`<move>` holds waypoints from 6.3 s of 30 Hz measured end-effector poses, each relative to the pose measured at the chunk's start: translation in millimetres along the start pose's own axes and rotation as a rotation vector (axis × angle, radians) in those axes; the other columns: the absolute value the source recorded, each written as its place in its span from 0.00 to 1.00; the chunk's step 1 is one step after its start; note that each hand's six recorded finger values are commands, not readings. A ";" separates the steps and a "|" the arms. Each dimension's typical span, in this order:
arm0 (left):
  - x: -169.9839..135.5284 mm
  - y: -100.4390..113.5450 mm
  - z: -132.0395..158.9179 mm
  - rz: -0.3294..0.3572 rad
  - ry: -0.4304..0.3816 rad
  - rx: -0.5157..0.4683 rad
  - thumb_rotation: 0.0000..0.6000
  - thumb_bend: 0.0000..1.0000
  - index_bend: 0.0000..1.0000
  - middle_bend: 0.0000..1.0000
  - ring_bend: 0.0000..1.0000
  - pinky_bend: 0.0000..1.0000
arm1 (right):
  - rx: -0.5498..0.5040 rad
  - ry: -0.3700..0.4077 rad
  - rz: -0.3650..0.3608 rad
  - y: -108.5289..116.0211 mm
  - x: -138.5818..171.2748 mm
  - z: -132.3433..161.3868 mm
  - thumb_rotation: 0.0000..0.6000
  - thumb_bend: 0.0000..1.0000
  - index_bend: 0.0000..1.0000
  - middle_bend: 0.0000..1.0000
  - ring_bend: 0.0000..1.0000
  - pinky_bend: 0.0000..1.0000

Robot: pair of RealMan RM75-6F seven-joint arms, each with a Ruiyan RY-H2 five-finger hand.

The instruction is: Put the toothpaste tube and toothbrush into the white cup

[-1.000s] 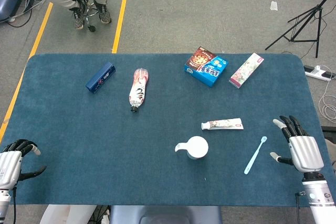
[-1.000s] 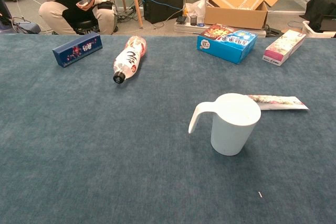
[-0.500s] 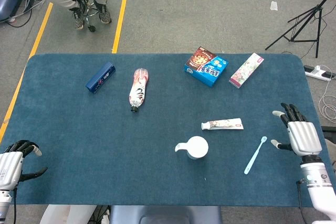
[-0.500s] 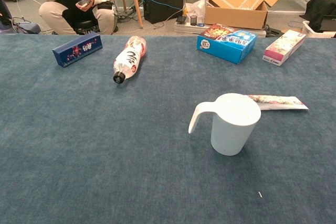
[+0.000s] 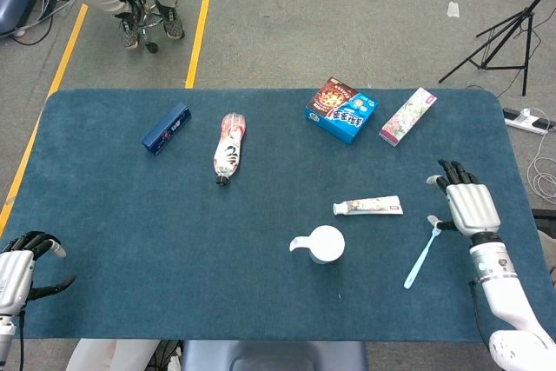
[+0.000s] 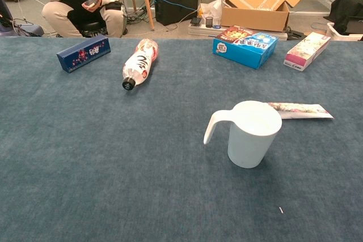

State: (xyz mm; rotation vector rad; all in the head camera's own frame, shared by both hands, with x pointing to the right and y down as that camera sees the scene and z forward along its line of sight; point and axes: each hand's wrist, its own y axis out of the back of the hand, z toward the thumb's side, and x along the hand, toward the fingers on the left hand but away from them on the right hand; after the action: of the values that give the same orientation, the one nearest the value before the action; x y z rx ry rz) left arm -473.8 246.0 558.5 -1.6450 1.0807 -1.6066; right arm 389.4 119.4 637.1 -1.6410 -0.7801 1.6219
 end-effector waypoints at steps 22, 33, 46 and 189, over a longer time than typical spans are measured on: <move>-0.1 -0.1 -2.1 -0.013 0.016 0.002 1.00 0.00 0.51 0.38 0.23 0.28 | 0.072 0.067 0.150 -38.3 -38.8 66.1 1.00 0.16 0.36 0.07 0.00 0.20; -0.4 1.0 -3.7 -0.018 0.026 0.001 1.00 0.00 0.51 0.38 0.23 0.28 | 0.090 0.099 0.188 -46.3 -52.9 96.3 1.00 0.18 0.37 0.07 0.00 0.19; -1.5 2.4 -4.9 -0.022 0.036 0.001 1.00 0.00 0.51 0.38 0.23 0.28 | 0.135 0.104 0.218 -55.3 -67.3 120.3 1.00 0.18 0.38 0.07 0.00 0.19; -2.1 -7.0 -4.6 -0.058 0.059 0.038 1.00 0.00 0.51 0.38 0.23 0.28 | 0.010 0.406 -0.053 102.2 81.6 176.3 1.00 0.35 0.65 0.16 0.00 0.19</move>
State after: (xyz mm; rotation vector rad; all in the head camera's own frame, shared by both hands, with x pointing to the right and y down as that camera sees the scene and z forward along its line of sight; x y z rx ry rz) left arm -477.2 251.8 563.9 -1.6268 1.0334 -1.7121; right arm 211.3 137.3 510.1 -1.8441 -0.5974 1.1958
